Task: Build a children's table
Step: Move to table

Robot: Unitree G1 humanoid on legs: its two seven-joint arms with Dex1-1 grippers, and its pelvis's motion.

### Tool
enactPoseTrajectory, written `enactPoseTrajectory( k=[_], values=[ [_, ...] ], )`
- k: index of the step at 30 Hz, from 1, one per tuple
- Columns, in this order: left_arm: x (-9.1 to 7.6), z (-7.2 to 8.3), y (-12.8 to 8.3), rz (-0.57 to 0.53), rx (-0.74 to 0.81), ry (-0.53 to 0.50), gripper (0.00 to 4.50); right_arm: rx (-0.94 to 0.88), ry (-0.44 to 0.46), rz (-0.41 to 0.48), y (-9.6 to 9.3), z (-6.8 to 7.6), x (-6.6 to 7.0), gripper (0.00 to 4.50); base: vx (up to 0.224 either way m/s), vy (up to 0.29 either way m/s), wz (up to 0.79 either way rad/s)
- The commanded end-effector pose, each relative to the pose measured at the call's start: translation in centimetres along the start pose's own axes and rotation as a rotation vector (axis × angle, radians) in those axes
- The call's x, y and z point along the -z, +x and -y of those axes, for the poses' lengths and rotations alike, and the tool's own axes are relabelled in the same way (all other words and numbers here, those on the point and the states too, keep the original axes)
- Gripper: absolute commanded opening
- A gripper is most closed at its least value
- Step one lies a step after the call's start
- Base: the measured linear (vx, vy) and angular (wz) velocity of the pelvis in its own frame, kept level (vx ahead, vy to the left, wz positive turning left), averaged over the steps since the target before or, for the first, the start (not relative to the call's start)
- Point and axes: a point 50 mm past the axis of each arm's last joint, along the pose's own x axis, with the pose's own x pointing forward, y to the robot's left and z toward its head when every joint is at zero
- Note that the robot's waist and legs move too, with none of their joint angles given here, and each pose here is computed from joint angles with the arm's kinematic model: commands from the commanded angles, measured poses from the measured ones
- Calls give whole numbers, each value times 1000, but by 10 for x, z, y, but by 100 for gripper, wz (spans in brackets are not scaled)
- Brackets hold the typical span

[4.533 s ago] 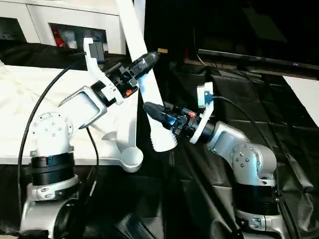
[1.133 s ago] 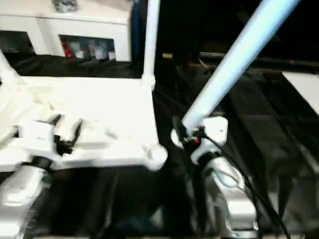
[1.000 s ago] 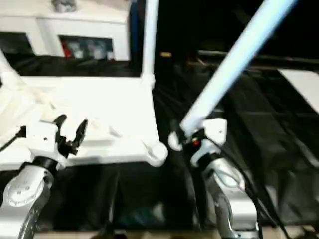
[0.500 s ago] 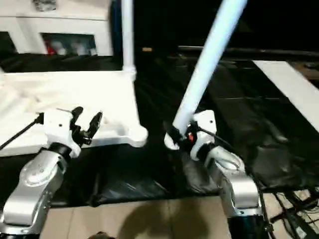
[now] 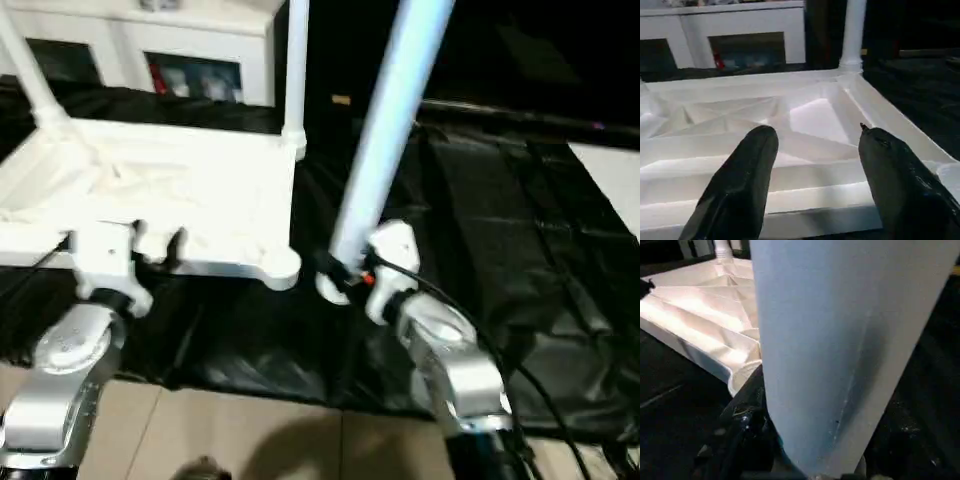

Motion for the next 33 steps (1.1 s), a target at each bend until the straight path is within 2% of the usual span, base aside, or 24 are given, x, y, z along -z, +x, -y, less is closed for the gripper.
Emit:
enactPoseTrajectory(
  k=[1, 5, 10, 12, 18, 22, 27, 29, 30, 32, 33],
  values=[
    [4, 2, 6, -29, 72, 3, 299, -28, 40, 20, 4, -2, -5, 190, -36, -58, 13],
    [4, 3, 10, -35, 159, -19, 299, -6, 53, 26, 5, 3, -8, 189, 0, 0, 0],
    [2, -3, 10, -35, 97, -31, 299, -9, 64, 58, 4, 2, -11, 189, -22, 68, -3],
    [-3, -6, 9, 22, 64, -73, 299, 2, 51, 51, 3, -1, -8, 189, -9, 62, -2],
    [-5, -5, 7, 33, 80, -107, 299, 0, 32, 47, 3, -4, -6, 189, -2, 9, 0],
    [-5, -5, 6, 34, 92, -92, 299, -6, 15, 31, 4, -6, -4, 189, 0, 0, 0],
    [-4, -6, 2, 28, 91, -97, 299, -64, 2, 28, 6, -12, -4, 189, 96, 30, -6],
    [-4, -6, 0, 31, 92, -98, 299, -74, -61, 22, 6, -16, -3, 189, 119, 9, 9],
    [-4, -5, 0, 31, 92, -98, 299, -72, -59, 23, 6, -16, -3, 189, 138, 6, 48],
    [-5, -4, -2, 33, 101, -99, 299, -47, 11, 15, 5, -15, 0, 189, 152, 16, 45],
    [-5, -3, -3, 32, 108, -98, 299, -40, -14, 13, 5, -14, 0, 189, 199, 1, 13]
  ],
)
